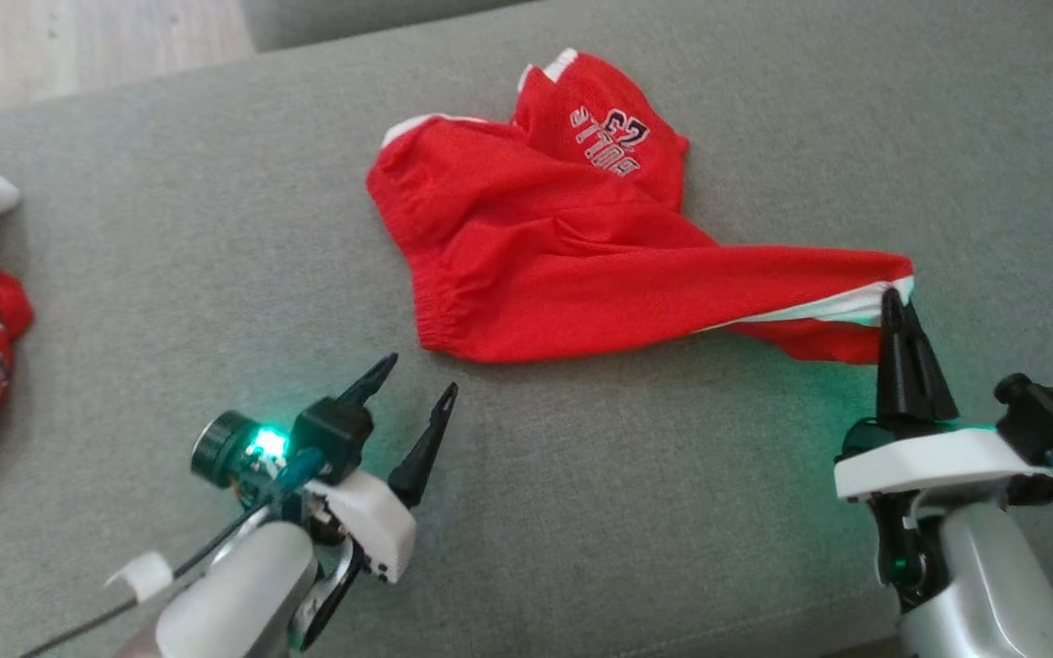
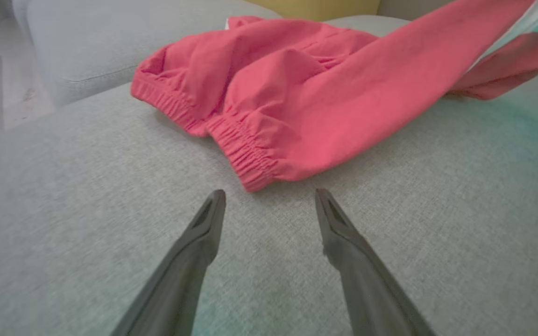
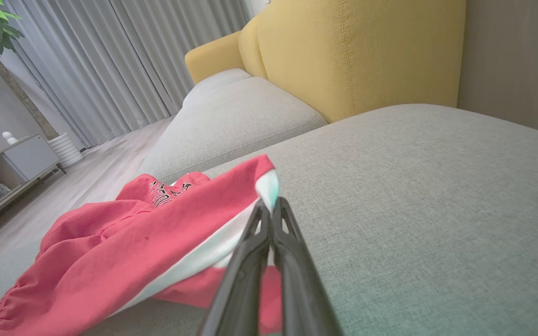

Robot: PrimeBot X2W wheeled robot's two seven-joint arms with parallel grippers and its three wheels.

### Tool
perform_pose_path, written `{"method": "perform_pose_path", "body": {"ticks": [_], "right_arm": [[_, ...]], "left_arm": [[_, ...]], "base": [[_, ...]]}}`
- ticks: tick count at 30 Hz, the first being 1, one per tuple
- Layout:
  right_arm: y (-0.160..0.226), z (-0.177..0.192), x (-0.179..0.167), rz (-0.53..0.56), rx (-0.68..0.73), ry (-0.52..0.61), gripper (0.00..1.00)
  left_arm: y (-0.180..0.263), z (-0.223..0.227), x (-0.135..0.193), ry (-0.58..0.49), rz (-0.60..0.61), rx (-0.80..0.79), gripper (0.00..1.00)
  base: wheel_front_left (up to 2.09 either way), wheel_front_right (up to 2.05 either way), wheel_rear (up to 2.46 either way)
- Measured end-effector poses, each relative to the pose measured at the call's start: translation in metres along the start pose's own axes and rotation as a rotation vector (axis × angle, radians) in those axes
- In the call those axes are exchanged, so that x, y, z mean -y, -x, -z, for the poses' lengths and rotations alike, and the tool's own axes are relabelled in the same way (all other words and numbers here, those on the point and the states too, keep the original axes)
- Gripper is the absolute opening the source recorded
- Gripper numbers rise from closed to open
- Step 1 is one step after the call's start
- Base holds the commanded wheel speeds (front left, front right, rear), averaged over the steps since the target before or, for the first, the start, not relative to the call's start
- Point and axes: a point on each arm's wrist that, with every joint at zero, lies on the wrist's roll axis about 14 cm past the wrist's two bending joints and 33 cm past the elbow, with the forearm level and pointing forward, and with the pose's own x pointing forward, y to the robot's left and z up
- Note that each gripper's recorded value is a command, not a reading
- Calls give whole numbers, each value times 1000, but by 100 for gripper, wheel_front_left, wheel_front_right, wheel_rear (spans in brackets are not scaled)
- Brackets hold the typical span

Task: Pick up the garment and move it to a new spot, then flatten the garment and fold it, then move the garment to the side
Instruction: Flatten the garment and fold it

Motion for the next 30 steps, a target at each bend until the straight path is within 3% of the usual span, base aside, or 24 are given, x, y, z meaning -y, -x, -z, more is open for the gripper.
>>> {"method": "perform_pose_path", "body": {"ticks": [8, 16, 23, 24, 25, 30], "right_arm": [[-2, 9, 2, 5, -25, -6, 0], [-10, 5, 4, 11, -14, -7, 0], [-10, 5, 5, 15, -15, -7, 0], [-10, 5, 5, 16, -15, -7, 0], [-10, 5, 5, 16, -15, -8, 0], [-10, 3, 2, 8, -8, -13, 0]], "left_arm": [[-32, 21, 3, -64, 80, -87, 100], [-60, 10, 0, -100, 111, -45, 100], [-64, 1, 15, -120, 170, 22, 98], [-63, 0, 19, -130, 186, 26, 40], [-62, 0, 22, -141, 194, 30, 0], [-56, -9, 26, -162, 211, 60, 0]], "base": [[0, 0, 0], [0, 0, 0], [0, 0, 0], [0, 0, 0], [0, 0, 0], [0, 0, 0]]}}
